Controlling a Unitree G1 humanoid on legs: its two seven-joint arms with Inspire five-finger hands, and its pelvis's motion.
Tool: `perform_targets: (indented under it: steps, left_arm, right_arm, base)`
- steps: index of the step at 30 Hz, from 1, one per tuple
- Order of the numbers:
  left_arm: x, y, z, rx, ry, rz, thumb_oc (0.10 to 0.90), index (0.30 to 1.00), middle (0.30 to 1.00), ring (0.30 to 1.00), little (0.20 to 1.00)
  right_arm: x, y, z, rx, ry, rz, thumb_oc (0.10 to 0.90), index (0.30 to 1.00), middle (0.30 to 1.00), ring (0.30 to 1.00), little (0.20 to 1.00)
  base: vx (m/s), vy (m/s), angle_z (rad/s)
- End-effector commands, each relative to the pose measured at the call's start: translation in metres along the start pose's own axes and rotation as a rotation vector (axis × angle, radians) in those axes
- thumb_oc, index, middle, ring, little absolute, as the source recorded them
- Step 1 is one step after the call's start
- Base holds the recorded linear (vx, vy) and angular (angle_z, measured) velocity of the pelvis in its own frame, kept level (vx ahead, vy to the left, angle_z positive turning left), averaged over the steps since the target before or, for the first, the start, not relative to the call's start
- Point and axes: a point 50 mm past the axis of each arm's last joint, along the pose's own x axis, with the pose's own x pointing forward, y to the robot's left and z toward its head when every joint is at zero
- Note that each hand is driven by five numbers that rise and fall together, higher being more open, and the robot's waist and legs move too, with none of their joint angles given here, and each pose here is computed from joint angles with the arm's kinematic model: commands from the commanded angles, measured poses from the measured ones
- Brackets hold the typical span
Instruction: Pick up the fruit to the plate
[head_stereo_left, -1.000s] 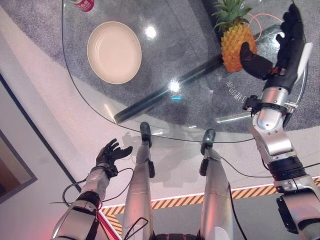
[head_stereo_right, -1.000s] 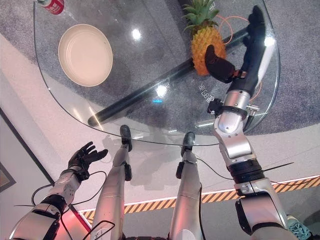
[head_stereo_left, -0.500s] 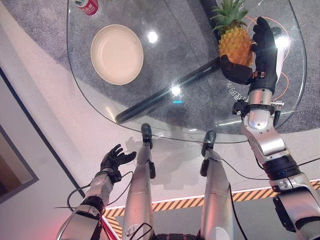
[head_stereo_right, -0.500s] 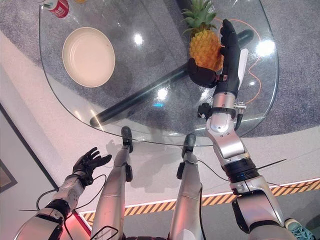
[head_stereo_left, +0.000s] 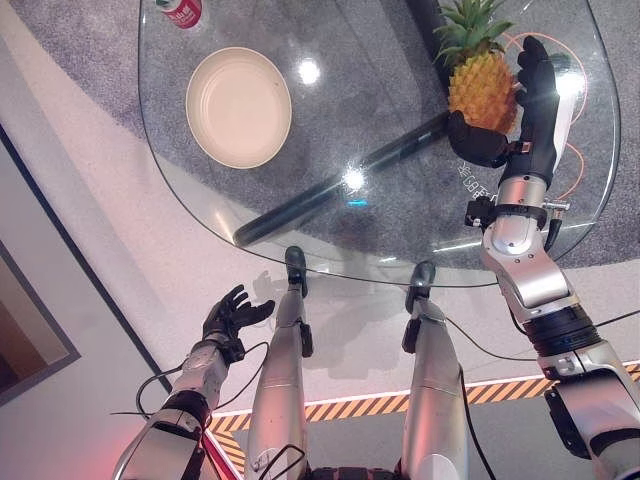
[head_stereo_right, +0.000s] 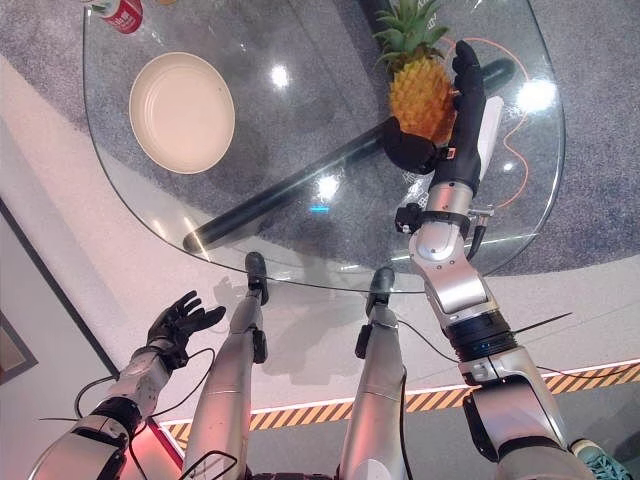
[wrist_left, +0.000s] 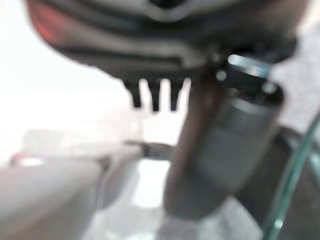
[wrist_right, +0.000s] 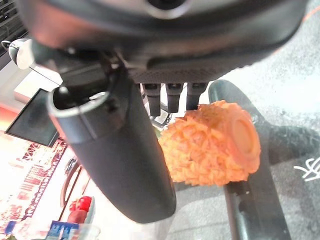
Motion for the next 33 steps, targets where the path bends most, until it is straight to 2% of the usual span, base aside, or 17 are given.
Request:
perform_targets:
  steps: [1, 33]
  left_arm:
    - [-0.011, 0.018, -0.027, 0.028, 0.075, 0.052, 0.800, 0.900, 0.900, 0.900, 0.900]
    - [-0.009, 0.009, -0.028, 0.053, 0.095, 0.010, 0.800, 0.900, 0.900, 0.900, 0.900]
  right_arm:
    - [0.012, -0.008, 0.025, -0.017, -0.121, -0.049, 0.800, 0.900, 0.900, 0.900, 0.900]
    - [0.032, -0.009, 0.007, -0.166, 0.027, -0.155, 0.800, 0.900, 0.900, 0.900, 0.900]
  base:
    - [0.00, 0.000, 0.00]
    - [0.00, 0.000, 0.00]
